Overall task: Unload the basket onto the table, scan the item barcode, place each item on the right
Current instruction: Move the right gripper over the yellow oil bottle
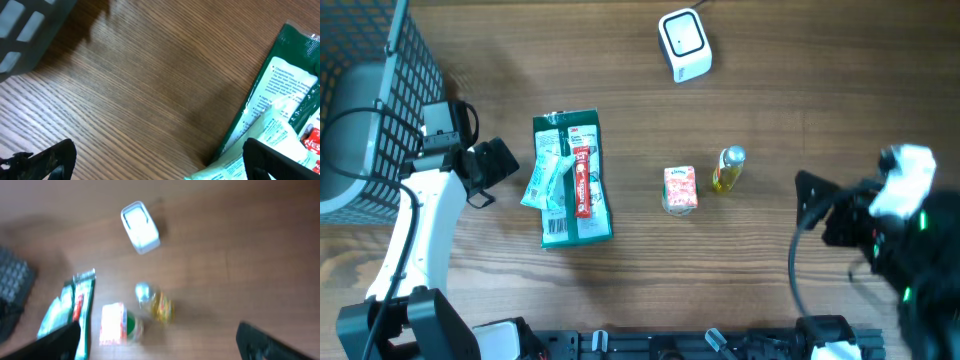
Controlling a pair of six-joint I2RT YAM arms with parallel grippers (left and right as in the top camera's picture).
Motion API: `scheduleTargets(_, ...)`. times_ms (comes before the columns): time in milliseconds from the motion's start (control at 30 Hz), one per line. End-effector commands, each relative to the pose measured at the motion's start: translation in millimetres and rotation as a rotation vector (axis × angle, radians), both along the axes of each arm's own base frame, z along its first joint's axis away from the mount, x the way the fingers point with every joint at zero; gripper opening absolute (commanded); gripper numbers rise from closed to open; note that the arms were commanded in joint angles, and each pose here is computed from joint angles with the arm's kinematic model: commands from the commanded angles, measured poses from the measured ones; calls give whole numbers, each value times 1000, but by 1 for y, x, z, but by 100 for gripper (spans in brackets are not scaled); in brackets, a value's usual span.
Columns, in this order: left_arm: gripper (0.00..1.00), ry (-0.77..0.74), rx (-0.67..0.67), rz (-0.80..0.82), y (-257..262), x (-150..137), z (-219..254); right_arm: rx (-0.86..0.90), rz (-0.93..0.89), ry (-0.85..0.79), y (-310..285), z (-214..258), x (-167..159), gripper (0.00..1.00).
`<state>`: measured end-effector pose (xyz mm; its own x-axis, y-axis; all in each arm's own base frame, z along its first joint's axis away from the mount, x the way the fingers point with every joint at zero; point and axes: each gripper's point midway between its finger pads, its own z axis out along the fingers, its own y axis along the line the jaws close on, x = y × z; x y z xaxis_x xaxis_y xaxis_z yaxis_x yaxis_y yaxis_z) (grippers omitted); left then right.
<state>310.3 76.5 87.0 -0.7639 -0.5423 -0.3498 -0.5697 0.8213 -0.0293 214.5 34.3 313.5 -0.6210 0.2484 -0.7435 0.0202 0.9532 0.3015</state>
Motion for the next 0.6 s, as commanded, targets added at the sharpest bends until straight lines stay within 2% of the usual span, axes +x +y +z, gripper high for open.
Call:
scheduleTargets(0, 100, -35, 2, 2, 2, 5, 10, 41, 4, 106, 7, 2, 32, 99)
scheduleTargets(133, 100, -35, 2, 2, 2, 5, 10, 152, 174, 310, 42, -35, 42, 100)
scheduleTargets(300, 100, -35, 2, 2, 2, 5, 10, 182, 161, 496, 47, -73, 54, 95)
scheduleTargets(467, 100, -35, 2, 2, 2, 5, 10, 89, 55, 538, 34, -89, 59, 94)
scheduleTargets(567, 100, -35, 2, 2, 2, 5, 10, 79, 50, 521, 32, -88, 63, 100)
